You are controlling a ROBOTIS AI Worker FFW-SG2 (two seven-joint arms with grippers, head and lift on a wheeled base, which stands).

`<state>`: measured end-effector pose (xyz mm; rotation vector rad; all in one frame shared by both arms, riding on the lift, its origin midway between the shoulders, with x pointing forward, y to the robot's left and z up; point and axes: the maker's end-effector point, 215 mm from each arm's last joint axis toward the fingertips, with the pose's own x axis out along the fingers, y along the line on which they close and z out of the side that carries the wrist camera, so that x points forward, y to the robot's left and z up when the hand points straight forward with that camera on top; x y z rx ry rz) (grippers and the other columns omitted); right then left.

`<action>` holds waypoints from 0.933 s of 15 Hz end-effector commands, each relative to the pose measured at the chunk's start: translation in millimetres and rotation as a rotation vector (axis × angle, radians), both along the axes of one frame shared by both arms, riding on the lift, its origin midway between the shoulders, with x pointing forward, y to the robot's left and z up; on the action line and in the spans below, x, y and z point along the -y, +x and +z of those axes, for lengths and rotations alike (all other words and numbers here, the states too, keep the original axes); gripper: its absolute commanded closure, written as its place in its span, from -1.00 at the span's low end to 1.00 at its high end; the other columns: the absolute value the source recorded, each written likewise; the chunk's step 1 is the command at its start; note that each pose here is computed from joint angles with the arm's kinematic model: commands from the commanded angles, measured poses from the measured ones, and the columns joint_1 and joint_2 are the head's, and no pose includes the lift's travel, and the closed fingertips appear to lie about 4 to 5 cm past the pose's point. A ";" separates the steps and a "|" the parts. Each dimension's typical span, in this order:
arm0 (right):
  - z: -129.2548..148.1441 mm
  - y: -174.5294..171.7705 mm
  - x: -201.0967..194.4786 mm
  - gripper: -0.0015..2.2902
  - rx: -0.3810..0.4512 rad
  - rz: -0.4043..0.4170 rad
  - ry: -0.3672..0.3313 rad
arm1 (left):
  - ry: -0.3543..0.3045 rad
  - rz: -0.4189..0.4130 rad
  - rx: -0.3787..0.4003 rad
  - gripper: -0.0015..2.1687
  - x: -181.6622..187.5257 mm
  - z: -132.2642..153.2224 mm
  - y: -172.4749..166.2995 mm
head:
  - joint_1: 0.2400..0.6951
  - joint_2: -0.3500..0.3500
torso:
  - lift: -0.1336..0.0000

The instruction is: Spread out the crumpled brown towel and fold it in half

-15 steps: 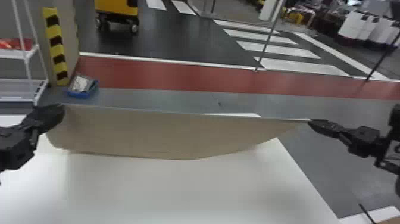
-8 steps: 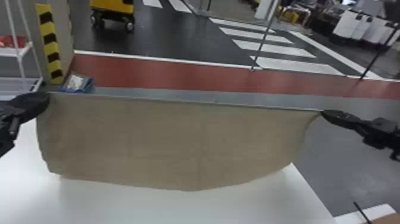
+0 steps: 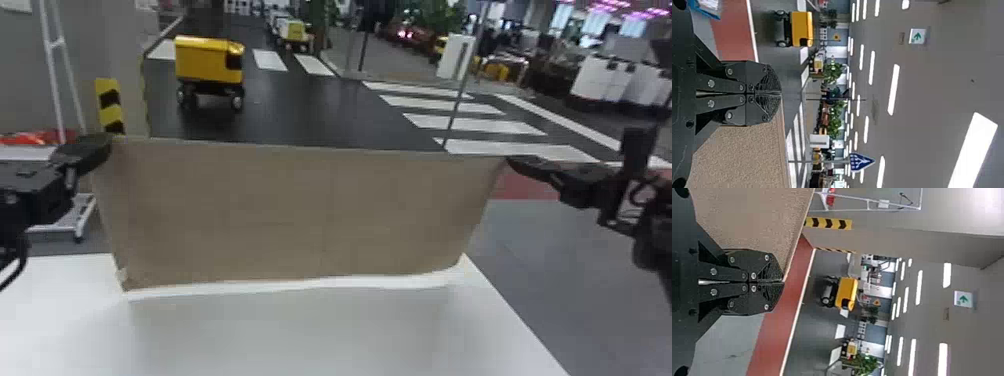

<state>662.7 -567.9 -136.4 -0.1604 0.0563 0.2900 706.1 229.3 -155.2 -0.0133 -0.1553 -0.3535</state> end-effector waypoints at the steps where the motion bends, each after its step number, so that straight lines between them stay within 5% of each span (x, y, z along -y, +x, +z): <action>1: 33.9 14.6 -11.8 0.29 0.078 0.003 -0.002 | -0.003 -0.012 0.045 0.90 11.7 32.8 13.9 | -0.42 -0.75 | -0.80; 3: 28.2 10.6 -6.1 0.29 0.078 0.012 0.018 | 0.003 -0.028 0.060 0.90 16.3 30.8 9.1 | -0.65 -0.73 | -0.80; 5: -28.8 -12.6 -16.3 0.29 0.022 0.077 0.040 | 0.001 -0.046 -0.012 0.90 20.6 -30.3 -12.0 | -0.67 -0.74 | -0.80; 9: -118.8 -94.2 6.1 0.29 -0.059 0.119 0.059 | 0.038 -0.071 -0.111 0.90 32.2 -129.3 -80.0 | -0.07 -0.80 | -0.80; 11: -140.5 -121.4 1.4 0.29 -0.075 0.160 0.083 | 0.052 -0.064 -0.134 0.90 27.7 -147.5 -107.6 | 0.37 -0.91 | -0.80; 14: -149.1 -163.9 4.2 0.29 -0.095 0.201 0.098 | 0.073 -0.032 -0.178 0.90 8.2 -163.2 -152.2 | 0.63 -0.97 | -0.80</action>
